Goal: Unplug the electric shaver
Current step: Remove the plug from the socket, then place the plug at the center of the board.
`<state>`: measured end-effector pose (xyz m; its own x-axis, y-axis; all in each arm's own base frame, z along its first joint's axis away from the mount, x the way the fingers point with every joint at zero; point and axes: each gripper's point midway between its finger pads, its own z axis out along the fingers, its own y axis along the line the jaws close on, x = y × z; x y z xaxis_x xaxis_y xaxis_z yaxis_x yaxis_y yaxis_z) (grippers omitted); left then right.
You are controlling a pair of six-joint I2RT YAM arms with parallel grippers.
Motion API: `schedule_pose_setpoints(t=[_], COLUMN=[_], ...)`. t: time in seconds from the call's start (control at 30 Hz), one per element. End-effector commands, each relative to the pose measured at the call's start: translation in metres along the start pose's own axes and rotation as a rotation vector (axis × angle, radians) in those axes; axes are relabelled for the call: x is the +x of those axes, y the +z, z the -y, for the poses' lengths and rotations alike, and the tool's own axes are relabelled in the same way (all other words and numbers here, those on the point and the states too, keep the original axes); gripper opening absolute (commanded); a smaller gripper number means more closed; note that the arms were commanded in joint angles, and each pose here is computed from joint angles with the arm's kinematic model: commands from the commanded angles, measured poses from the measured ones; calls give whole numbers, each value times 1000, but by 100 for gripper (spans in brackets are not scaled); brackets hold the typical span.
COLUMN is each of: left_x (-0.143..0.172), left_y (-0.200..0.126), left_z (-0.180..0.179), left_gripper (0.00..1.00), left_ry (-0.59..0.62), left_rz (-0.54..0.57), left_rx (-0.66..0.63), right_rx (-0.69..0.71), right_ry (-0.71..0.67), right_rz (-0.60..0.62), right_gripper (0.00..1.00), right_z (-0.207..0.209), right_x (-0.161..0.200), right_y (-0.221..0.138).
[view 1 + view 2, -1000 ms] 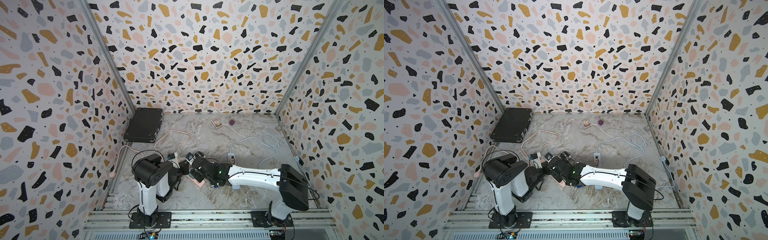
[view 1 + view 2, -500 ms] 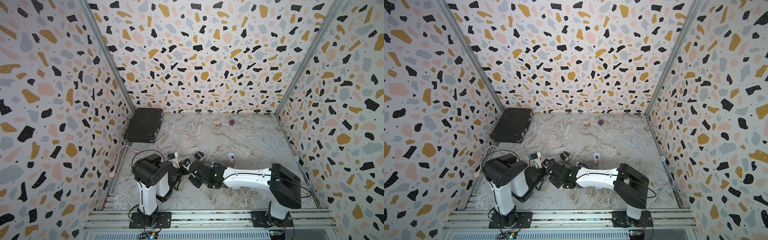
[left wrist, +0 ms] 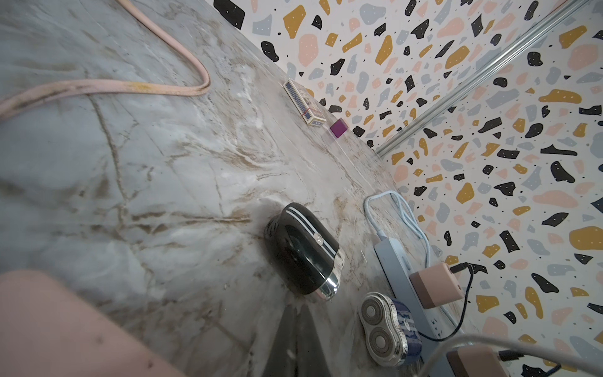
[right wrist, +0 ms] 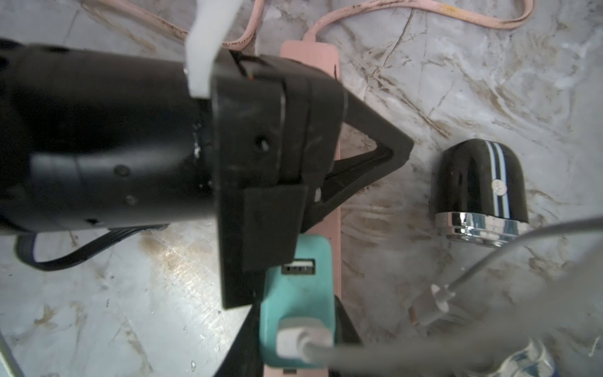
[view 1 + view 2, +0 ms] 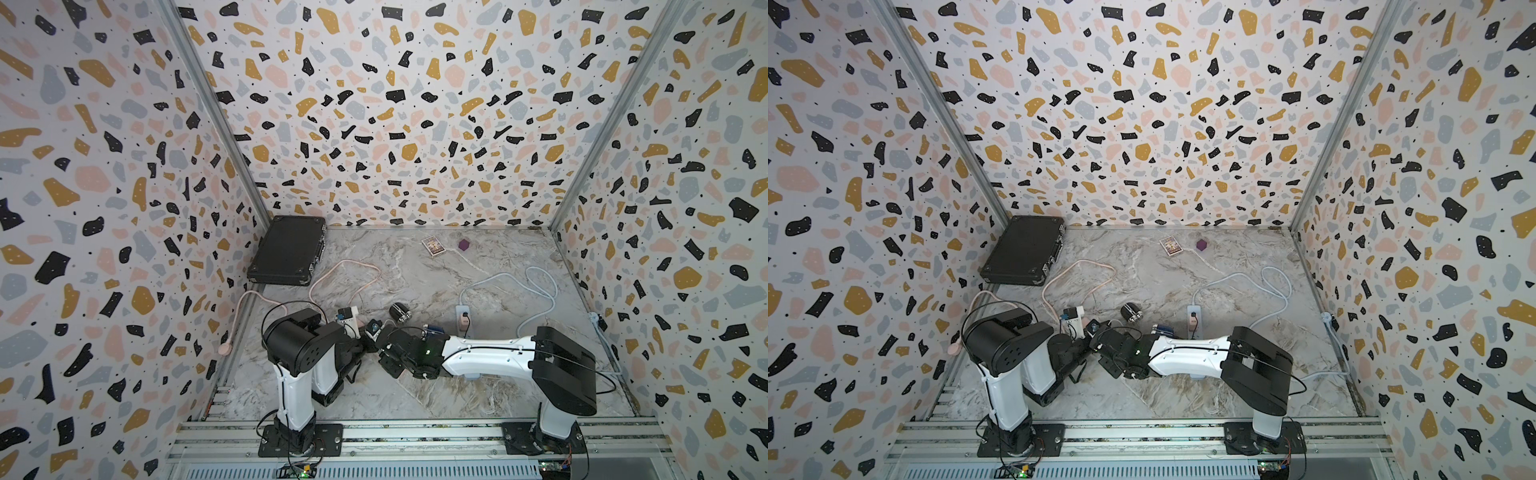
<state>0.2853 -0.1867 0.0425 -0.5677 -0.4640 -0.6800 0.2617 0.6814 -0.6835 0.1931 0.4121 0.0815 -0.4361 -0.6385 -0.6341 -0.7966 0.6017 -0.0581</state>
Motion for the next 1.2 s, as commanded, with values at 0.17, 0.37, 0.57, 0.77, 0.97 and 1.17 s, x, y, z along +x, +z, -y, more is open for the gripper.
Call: schedule_pose_setpoints(t=[0.17, 0.37, 0.57, 0.77, 0.97, 1.17], left_x=[93, 91, 90, 88, 39, -5], left_y=[-47, -48, -48, -49, -40, -38], left_z=[-84, -88, -88, -92, -43, 12], left_gripper=[0, 0, 0, 0, 0, 1], left_ry=[-38, -60, -57, -86, -100, -95], left_rz=[-376, -379, -377, -373, -216, -191], left_rx=[-292, -289, -285, -298, -121, -4], right_rx=[126, 144, 136, 121, 53, -23], right_ry=[-7, -15, -29, 4, 29, 32], right_rz=[118, 209, 225, 153, 75, 36], right_gripper=[0, 0, 0, 0, 0, 0], right_z=[29, 35, 33, 51, 56, 53], right_x=[-16, -24, -31, -34, -31, -52], right_y=[-26, -38, -41, -53, -46, -46])
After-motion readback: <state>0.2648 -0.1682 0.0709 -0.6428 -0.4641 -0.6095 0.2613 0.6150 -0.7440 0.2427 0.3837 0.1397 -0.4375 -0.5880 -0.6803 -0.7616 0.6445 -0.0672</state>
